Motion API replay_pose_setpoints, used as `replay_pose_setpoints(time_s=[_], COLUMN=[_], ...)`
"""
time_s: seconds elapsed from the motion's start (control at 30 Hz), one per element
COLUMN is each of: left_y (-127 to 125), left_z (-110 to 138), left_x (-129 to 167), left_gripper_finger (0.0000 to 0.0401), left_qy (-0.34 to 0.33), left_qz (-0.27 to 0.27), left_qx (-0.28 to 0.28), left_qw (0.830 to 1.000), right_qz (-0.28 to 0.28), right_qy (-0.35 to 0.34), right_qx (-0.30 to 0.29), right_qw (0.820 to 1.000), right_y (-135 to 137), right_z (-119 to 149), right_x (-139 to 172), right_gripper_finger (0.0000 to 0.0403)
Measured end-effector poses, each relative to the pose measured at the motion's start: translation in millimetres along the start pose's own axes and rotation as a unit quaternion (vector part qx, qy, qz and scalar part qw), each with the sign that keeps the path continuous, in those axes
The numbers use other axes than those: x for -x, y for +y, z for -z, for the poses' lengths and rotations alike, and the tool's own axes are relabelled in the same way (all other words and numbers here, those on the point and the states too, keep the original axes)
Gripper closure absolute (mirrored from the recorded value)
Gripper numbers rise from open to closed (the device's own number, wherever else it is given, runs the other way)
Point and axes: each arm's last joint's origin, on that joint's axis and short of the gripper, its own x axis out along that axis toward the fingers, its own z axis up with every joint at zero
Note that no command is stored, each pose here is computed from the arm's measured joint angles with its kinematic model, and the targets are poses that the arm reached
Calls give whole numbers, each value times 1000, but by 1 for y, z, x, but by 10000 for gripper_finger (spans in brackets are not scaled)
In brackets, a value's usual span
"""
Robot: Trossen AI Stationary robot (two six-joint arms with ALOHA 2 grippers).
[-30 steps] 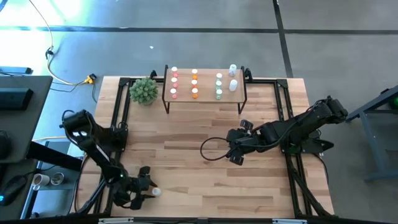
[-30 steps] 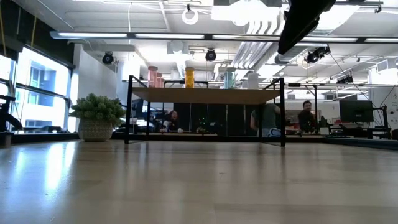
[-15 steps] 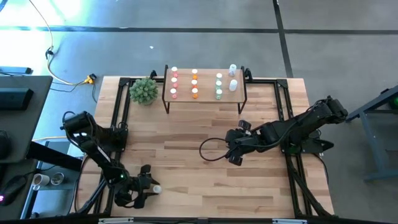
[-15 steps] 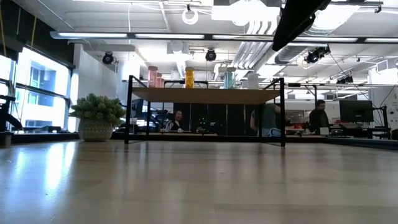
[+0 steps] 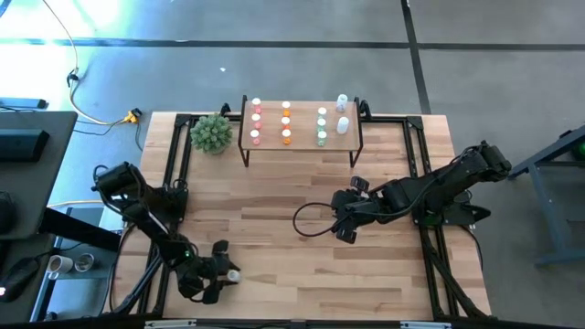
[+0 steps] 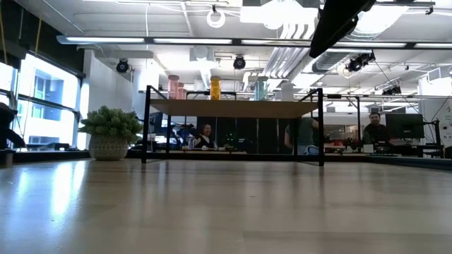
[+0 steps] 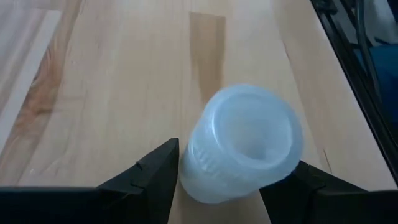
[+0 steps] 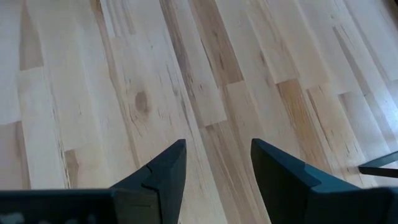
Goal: Pick and place medicine bottles onto shelf by color
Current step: Put the white pill bottle on the shelf aligned with the other white pill bottles
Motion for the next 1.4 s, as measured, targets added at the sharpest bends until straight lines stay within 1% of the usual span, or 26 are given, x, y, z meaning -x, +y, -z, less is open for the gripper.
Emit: replay_pose_setpoints(time_s=[0.17,0.43,0.53,0.67,0.77,0.87,1.03,1.23,1.4], left_y=[2,1,2,7,13,20,36,60,78], left_z=[-2,-2,-3,-9,-19,-32,-57,-89,-109], left_x=[-2,-2,-2,-5,-7,-8,-8,-3,3], left_gripper_finger=[219,263,264,254,253,255,253,254,255], left_qy=[4,3,1,1,2,2,-9,-49,-83], left_qz=[1,4,1,-6,-2,4,16,7,-16], left_qx=[-2,-5,-12,-8,-11,-15,-12,0,-16], left_qw=[1000,1000,1000,1000,1000,1000,1000,999,996], right_qz=[0,-6,-13,-27,-37,-48,-60,-60,-76], right_qy=[0,-11,-24,-46,-65,-78,-84,-84,-102], right_qx=[1,-1,5,17,31,30,38,38,30], right_qw=[1000,1000,1000,998,997,995,994,994,991], right_y=[0,1,3,5,7,9,10,10,13], right_z=[0,-2,-5,-9,-13,-16,-18,-18,-22], right_x=[0,0,0,0,1,2,2,2,3], right_gripper_finger=[231,231,231,231,231,231,231,230,217])
